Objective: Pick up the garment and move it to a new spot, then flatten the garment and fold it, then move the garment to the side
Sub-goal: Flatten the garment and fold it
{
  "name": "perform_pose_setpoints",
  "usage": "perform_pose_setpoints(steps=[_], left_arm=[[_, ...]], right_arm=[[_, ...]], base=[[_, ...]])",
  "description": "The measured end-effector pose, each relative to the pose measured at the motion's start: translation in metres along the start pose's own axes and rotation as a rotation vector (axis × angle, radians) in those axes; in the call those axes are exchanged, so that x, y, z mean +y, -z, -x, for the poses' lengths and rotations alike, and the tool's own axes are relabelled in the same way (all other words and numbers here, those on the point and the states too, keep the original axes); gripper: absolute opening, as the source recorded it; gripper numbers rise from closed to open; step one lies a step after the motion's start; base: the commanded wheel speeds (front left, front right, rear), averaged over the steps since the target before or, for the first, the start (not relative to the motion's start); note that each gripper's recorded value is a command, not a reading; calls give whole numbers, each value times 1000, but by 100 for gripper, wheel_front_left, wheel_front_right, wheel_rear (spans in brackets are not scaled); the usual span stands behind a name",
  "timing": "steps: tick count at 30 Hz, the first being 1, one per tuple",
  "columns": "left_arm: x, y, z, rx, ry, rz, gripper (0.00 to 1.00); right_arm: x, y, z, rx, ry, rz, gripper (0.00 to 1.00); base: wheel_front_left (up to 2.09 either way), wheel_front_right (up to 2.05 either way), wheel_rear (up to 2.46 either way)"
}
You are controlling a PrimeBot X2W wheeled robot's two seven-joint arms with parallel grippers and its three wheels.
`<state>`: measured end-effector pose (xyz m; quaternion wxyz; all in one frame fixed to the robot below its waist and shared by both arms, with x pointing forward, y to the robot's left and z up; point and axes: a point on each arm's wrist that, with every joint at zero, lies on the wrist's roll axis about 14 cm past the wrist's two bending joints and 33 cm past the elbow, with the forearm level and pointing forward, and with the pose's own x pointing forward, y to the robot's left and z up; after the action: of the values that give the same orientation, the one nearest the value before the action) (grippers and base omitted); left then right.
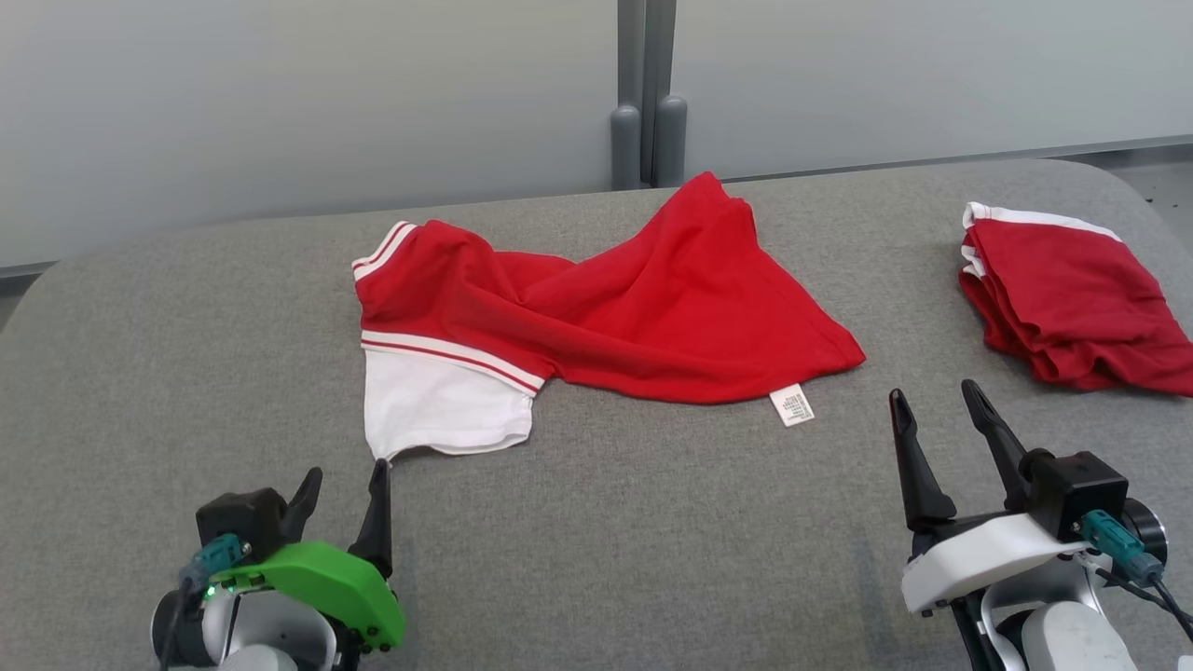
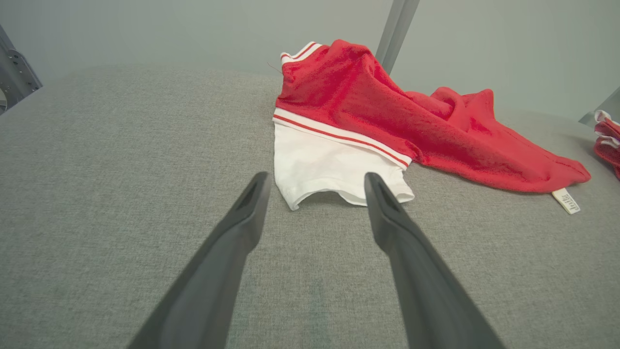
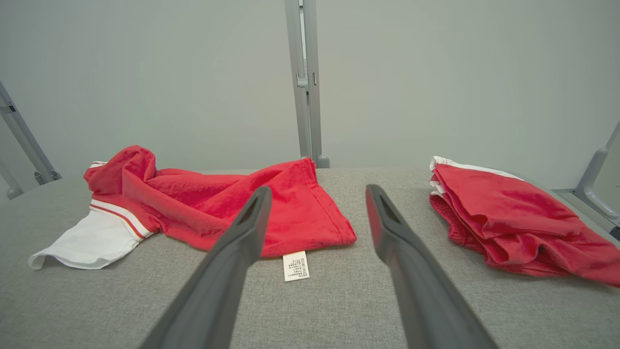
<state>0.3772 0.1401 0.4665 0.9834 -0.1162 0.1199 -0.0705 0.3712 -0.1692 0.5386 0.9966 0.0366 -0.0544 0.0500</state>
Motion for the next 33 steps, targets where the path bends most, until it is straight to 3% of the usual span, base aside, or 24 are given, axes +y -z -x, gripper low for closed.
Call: perform_pose_setpoints(steps=[13, 30, 33], left_arm=[[11, 31, -39, 238, -36, 135, 100], [24, 69, -74, 353, -105, 136, 100], [25, 72, -75, 366, -108, 129, 78]], right_arm=[[-2, 3, -10, 6, 1, 3, 100], [-18, 17, -17, 39, 44, 11, 100], [-18, 18, -18, 40, 43, 13, 100]], base=[[0, 0, 0], [0, 0, 0], [0, 0, 0]])
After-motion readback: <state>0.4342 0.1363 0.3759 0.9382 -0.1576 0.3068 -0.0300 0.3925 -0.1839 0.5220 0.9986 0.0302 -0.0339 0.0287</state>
